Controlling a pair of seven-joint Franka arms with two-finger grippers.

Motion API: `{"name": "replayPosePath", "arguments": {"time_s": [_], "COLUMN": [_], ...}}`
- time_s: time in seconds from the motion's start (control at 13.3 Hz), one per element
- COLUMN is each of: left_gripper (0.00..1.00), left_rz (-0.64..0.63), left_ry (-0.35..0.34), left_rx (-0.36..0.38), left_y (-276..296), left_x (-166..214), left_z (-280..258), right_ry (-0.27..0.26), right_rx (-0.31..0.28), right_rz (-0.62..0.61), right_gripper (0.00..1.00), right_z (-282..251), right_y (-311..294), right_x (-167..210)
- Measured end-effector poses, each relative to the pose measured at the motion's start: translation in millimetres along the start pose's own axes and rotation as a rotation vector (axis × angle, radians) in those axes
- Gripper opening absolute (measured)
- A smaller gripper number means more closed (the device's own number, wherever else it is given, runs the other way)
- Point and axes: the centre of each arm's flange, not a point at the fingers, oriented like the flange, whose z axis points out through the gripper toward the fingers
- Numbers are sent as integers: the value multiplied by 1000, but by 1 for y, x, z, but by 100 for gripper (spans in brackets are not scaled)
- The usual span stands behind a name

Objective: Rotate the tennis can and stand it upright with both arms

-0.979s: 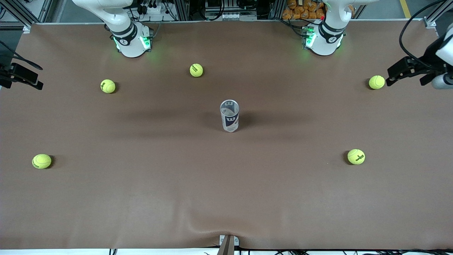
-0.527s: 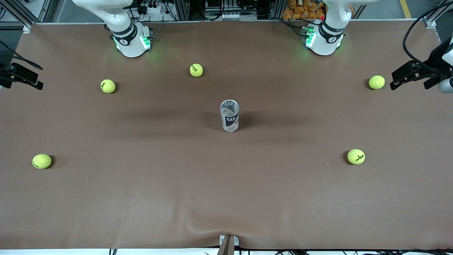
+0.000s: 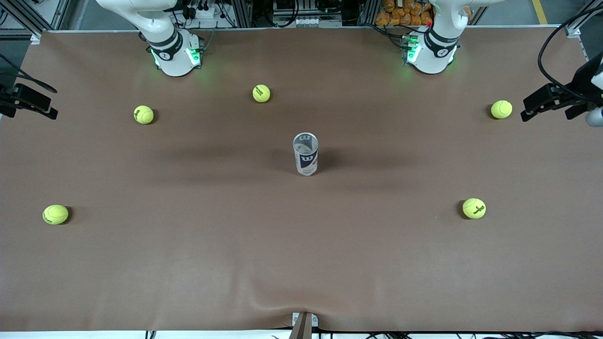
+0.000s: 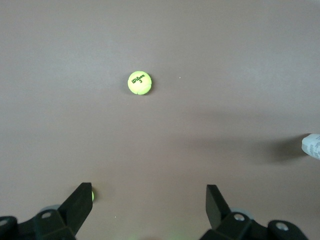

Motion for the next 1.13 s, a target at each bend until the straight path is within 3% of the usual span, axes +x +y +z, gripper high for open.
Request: {"name": "replayPosePath", "arguments": {"time_s": [0.53,1.13], "left_gripper": [100,100], "left_rz": [-50,-41], "left_ry": [15,12], "left_rx": [0,-7], "left_y": [-37,-32], "left_x": [17,17], "left_z": [14,15], "right_ry": [0,0], "right_rx": [0,0], "right_rz": [-1,-1], "right_gripper": [100,100], "right_z": [0,0], "right_y": [-1,-1], "right_x": [0,0]}}
